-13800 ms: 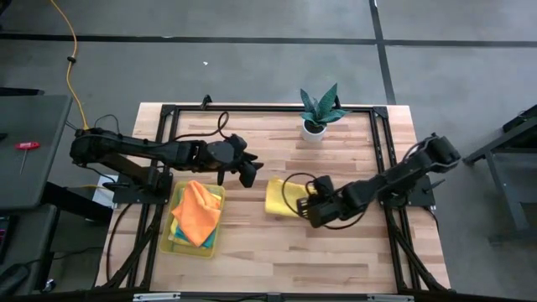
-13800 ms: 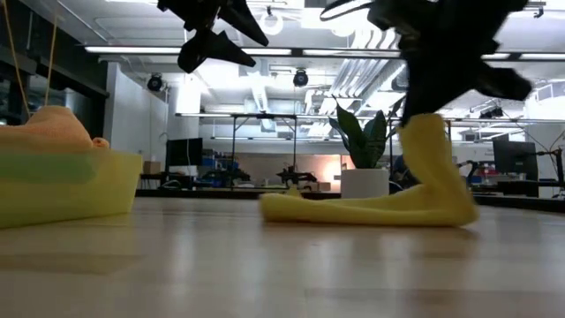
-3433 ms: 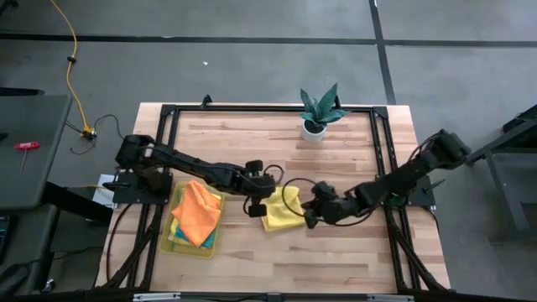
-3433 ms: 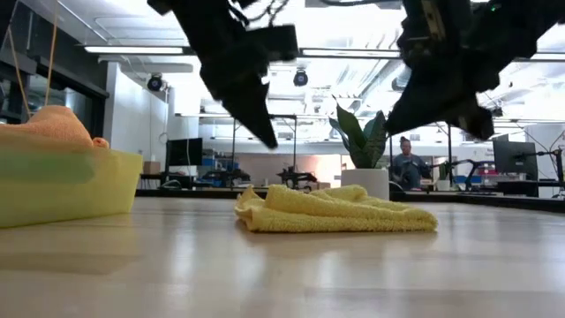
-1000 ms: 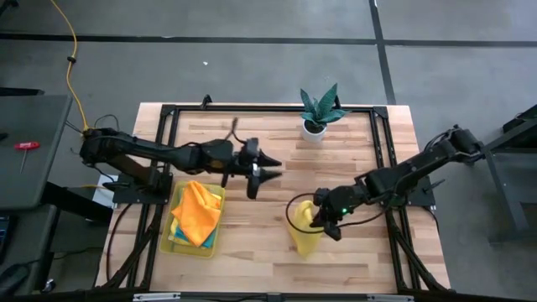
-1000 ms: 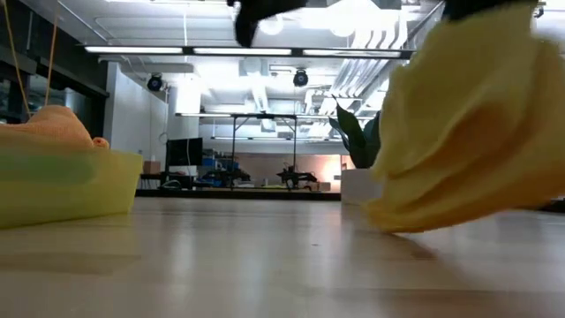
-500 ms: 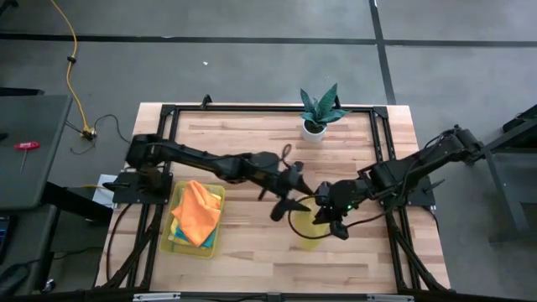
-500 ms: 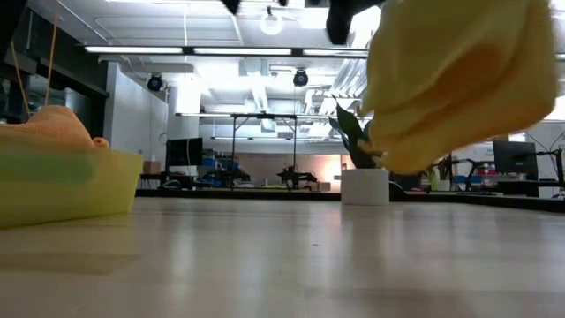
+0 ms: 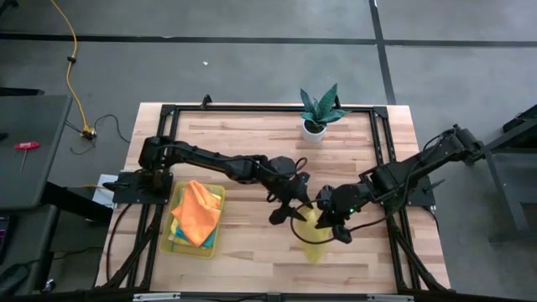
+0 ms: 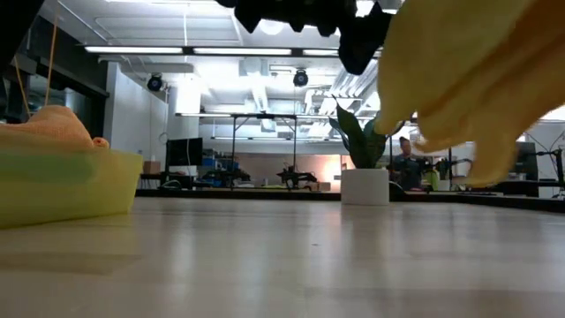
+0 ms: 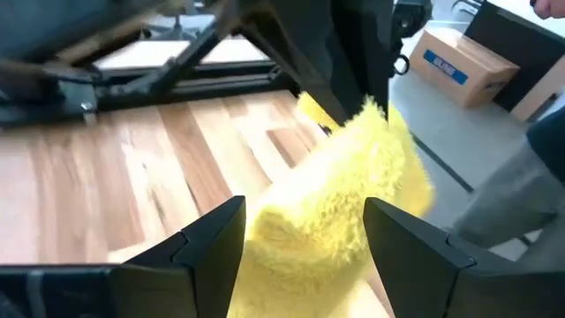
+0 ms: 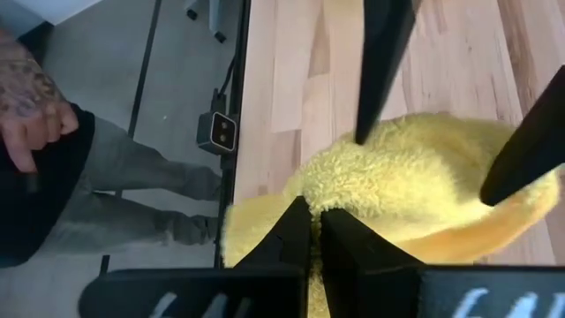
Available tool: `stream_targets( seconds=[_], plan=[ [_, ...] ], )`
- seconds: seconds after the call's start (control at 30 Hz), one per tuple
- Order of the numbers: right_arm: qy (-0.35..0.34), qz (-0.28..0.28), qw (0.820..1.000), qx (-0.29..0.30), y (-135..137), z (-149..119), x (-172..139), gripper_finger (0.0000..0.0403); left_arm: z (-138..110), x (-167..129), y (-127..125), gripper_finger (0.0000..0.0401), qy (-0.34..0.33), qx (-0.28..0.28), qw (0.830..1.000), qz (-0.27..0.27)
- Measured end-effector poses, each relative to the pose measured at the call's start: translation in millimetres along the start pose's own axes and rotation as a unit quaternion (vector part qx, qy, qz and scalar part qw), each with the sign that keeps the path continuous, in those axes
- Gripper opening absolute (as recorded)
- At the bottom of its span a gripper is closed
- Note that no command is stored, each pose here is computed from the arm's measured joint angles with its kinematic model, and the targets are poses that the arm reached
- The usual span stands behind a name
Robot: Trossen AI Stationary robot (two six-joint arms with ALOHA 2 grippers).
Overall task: Fold microfiber towels
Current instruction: Stack the yellow microfiber cloth on top of the orange microfiber cloth
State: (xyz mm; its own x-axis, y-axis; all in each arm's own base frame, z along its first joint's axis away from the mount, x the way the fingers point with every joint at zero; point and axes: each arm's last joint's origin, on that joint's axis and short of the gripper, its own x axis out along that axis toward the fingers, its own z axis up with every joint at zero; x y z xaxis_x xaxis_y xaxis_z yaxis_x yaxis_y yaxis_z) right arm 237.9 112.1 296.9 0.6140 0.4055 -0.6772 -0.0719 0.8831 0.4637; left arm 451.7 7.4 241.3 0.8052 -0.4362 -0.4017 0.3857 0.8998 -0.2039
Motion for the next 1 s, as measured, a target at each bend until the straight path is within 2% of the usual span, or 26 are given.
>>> stream_targets(
  seconds=[0.13,0.27,0.43,0.53,0.63,0.73,0.87,1.0],
  plan=[
    [0.000,0.000,1.000,0.000,0,0,0,0.0000,1,0,0,0.0218,-0.005,0.024,1.000,0.003],
    [0.000,0.000,1.000,0.000,0,0,0,0.0000,-6,0,0,0.0214,0.028,0.026,0.999,0.001],
    [0.000,-0.001,1.000,-0.001,0,0,0,0.0000,-23,-3,-1,0.0209,0.112,0.016,0.993,0.011],
    [0.000,0.000,1.000,-0.003,0,0,0,0.0000,-37,-8,1,0.0204,0.191,0.016,0.980,0.049],
    [0.000,0.000,1.000,-0.003,0,0,0,0.0000,-43,-18,6,0.0200,0.231,0.001,0.971,0.061],
    [0.000,0.000,1.000,-0.003,0,0,0,0.0000,-42,-27,14,0.0196,0.234,-0.024,0.969,0.072],
    [0.003,0.005,1.000,-0.003,0,0,0,0.0000,-29,-37,20,0.0193,0.190,-0.057,0.977,0.077],
    [0.004,0.006,1.000,0.000,0,0,0,0.0000,-19,-45,17,0.0202,0.168,-0.056,0.980,0.087]
  ],
)
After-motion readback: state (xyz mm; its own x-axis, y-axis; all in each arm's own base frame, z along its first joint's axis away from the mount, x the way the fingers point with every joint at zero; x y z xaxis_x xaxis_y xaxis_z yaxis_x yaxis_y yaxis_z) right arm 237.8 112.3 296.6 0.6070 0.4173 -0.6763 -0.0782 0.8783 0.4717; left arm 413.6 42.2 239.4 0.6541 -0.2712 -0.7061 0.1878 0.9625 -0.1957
